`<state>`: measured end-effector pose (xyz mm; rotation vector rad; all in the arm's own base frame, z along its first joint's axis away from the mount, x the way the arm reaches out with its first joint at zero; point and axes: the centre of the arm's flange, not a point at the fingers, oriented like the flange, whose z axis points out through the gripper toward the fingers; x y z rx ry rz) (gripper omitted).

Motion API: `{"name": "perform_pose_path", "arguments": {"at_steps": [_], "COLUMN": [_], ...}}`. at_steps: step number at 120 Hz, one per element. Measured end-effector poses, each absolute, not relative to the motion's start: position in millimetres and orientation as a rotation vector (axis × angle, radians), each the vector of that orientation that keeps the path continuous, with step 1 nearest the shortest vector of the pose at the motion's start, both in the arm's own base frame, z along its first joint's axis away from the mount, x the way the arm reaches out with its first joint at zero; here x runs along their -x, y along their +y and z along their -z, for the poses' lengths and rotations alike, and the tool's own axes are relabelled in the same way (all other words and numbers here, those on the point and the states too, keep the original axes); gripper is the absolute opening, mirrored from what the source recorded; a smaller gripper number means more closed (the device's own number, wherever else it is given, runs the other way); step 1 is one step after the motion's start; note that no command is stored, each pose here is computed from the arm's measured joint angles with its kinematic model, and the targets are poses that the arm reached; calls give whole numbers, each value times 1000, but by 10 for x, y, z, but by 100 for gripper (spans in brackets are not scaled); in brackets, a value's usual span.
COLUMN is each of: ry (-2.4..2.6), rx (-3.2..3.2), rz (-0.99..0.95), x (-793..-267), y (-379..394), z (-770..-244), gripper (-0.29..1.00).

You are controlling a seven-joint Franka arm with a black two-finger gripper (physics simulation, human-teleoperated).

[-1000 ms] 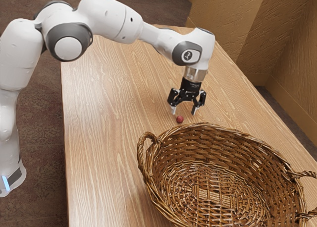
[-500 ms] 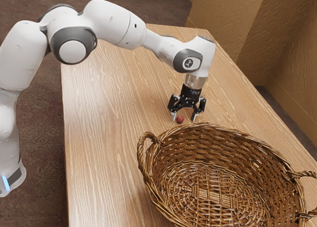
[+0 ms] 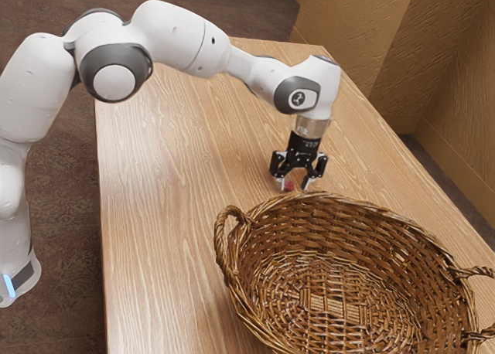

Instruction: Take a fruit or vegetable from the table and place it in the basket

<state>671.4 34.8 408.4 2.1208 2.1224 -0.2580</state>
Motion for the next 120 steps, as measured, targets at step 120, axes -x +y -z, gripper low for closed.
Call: {"name": "perform_pose_path", "arguments": {"at_steps": [120], "ry": [1521], "rx": [-2368], "rz": [-191], "x": [-6047], "y": [-2433], "z": [-6320], "gripper": [14]}}
